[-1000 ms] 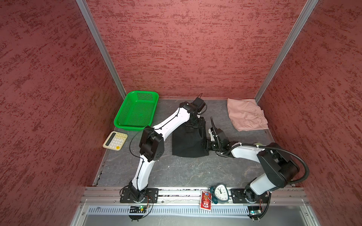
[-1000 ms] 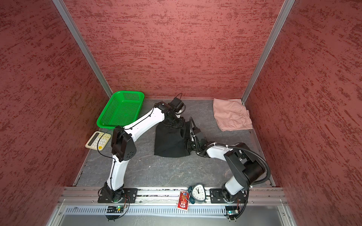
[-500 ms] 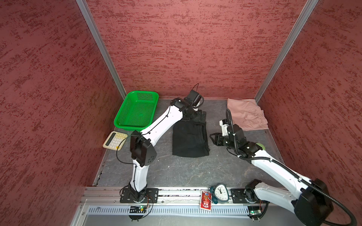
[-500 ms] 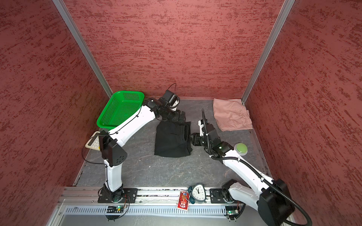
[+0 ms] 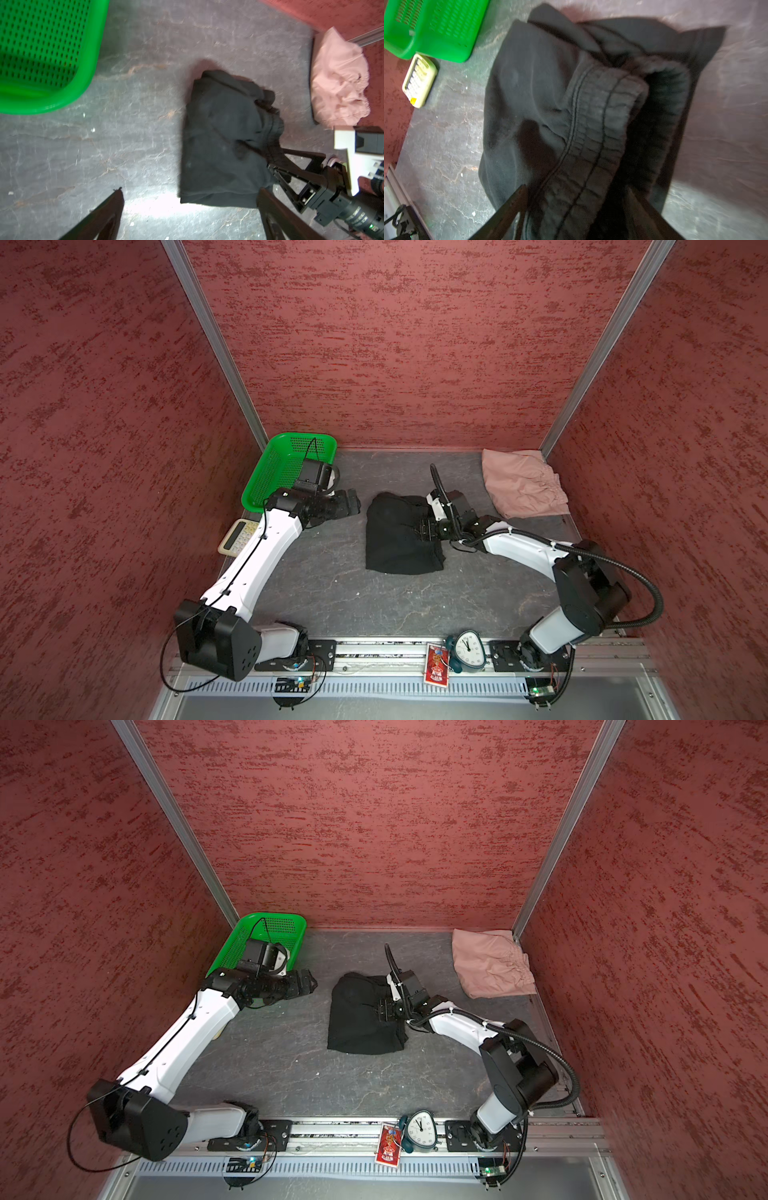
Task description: Fold and stack the shorts
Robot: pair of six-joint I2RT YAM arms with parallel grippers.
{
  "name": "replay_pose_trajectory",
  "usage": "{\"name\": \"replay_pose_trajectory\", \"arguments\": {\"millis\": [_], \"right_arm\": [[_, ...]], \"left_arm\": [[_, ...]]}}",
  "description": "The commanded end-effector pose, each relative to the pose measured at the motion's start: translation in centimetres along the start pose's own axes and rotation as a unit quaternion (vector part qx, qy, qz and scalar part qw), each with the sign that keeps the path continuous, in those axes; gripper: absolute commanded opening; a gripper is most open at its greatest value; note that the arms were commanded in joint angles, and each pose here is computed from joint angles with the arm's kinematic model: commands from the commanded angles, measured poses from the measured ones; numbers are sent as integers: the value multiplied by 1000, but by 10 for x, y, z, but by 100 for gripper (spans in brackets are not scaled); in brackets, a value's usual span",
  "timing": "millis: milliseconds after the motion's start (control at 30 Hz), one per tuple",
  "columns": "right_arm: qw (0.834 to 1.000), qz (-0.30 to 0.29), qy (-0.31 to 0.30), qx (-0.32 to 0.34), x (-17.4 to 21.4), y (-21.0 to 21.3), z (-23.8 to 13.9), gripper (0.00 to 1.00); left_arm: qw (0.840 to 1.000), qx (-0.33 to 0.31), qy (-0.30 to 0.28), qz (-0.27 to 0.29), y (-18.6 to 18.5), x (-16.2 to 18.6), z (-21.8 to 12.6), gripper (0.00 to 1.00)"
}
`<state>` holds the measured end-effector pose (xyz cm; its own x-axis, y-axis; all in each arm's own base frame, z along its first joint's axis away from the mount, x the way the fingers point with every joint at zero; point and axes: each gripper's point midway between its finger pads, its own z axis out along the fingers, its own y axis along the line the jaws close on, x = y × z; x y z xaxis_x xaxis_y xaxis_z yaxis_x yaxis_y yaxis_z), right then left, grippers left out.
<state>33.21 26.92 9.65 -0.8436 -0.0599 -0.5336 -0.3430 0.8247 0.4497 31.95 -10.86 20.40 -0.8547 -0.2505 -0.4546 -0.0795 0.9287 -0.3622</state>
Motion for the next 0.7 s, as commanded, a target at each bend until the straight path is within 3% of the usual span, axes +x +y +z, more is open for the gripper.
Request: {"name": "replay_pose_trajectory", "arguments": {"millis": [0,167,333,400,533,567,667], "right_arm": [[997,-43,-7,-64,-13,28,2,74],[993,-53,11,-103,-1,36,10,74],[991,-23,24,-133,3,37,23,70],[990,-14,25,-142,2,38,23,60],[989,-5,8,-147,-11,48,5,14],[989,-4,3,-145,-16,50,-1,7],[991,9,-13,-133,-31,56,-22,3]], "left_arm": [[999,37,-10,-6,-6,4,10,99],[999,51,3,-16,-1,18,29,99],[999,47,14,-19,4,26,39,99],[999,47,14,-21,6,28,41,99],[998,51,15,-23,6,29,46,99],[998,53,15,-23,6,28,47,99],[998,63,19,-21,2,27,53,99]]}}
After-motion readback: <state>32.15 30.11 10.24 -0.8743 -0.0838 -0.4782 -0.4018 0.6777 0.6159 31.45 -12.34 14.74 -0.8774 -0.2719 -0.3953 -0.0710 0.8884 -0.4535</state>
